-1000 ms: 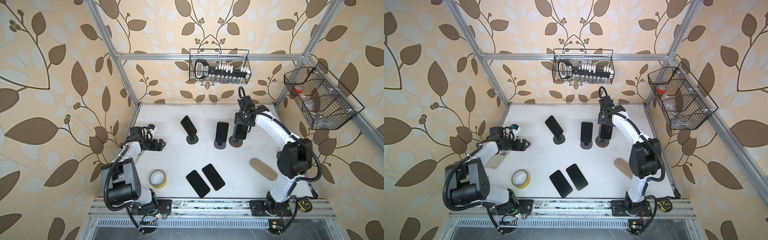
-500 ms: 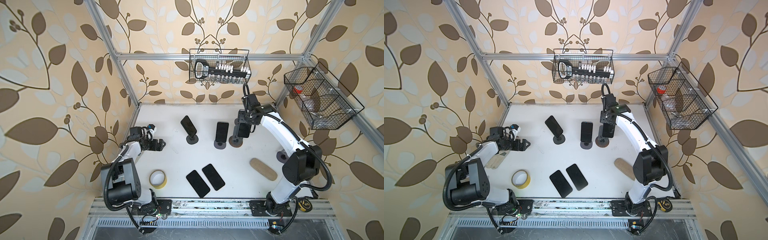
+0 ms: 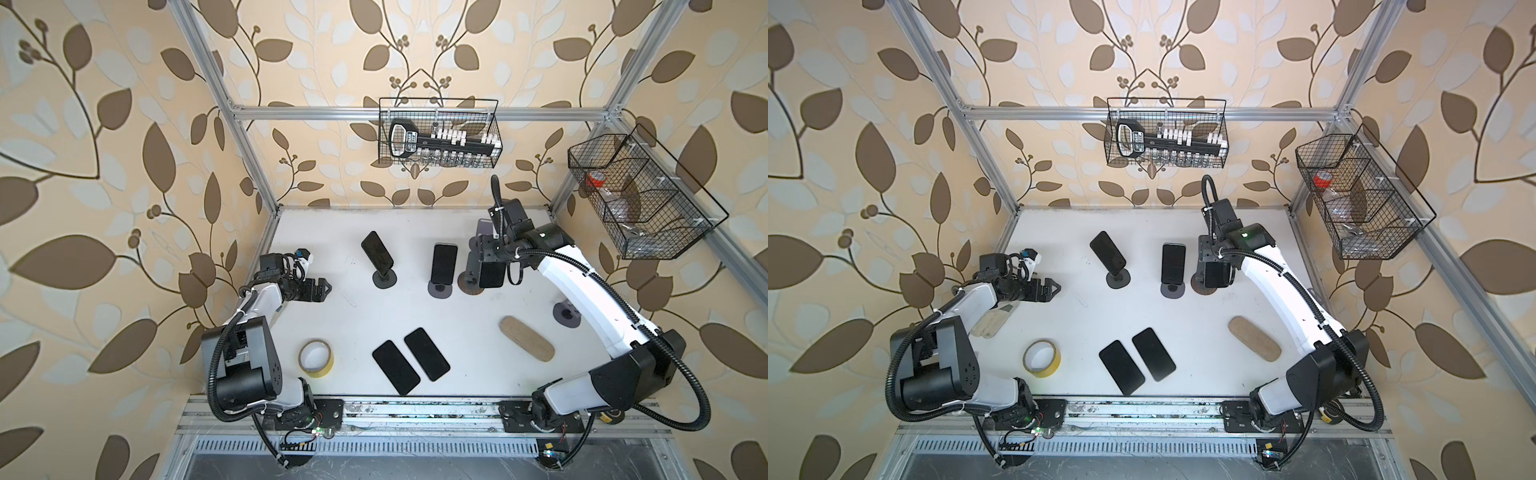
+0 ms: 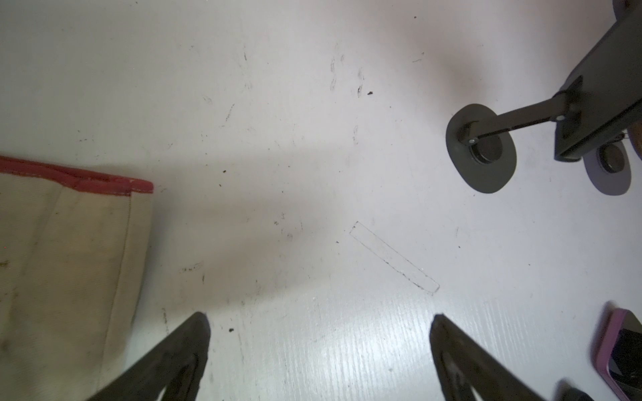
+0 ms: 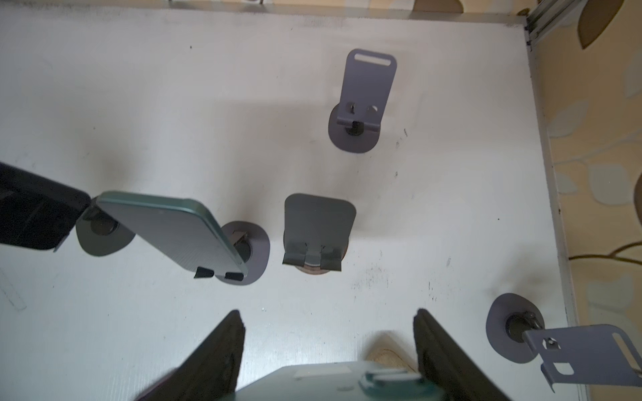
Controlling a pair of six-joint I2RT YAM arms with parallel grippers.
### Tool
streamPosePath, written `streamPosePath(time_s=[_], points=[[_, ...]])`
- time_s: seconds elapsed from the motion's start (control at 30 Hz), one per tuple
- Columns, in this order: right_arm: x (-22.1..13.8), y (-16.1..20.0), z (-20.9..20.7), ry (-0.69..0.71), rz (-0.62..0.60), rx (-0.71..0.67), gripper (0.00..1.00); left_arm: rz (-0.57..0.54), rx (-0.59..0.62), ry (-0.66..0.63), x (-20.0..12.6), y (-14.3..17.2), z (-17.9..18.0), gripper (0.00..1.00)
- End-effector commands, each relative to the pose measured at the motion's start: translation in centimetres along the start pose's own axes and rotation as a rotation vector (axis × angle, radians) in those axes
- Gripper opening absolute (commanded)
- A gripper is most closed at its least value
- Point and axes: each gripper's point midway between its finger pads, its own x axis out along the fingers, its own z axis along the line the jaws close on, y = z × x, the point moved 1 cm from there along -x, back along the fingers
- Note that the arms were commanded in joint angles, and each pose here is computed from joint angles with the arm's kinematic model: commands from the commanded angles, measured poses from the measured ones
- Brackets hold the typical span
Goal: Remove the phone from the phone stand
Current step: Remove the phone from the phone stand, then place the phone at the bottom-center of the table.
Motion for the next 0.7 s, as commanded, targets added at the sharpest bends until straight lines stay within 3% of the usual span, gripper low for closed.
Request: streamPosePath(time_s=[0.0, 0.67], points=[[-1.2, 1.7, 0.7, -0.018, 0.024, -0.077, 0.61, -0.024, 0.035, 0.029, -0.6, -1.3, -0.5, 0.99], [1.1, 12.4, 9.0, -0.157, 0.271, -0.365, 0.59, -0.022, 0.034, 0.029, -0.6, -1.3, -0.5, 0.99]])
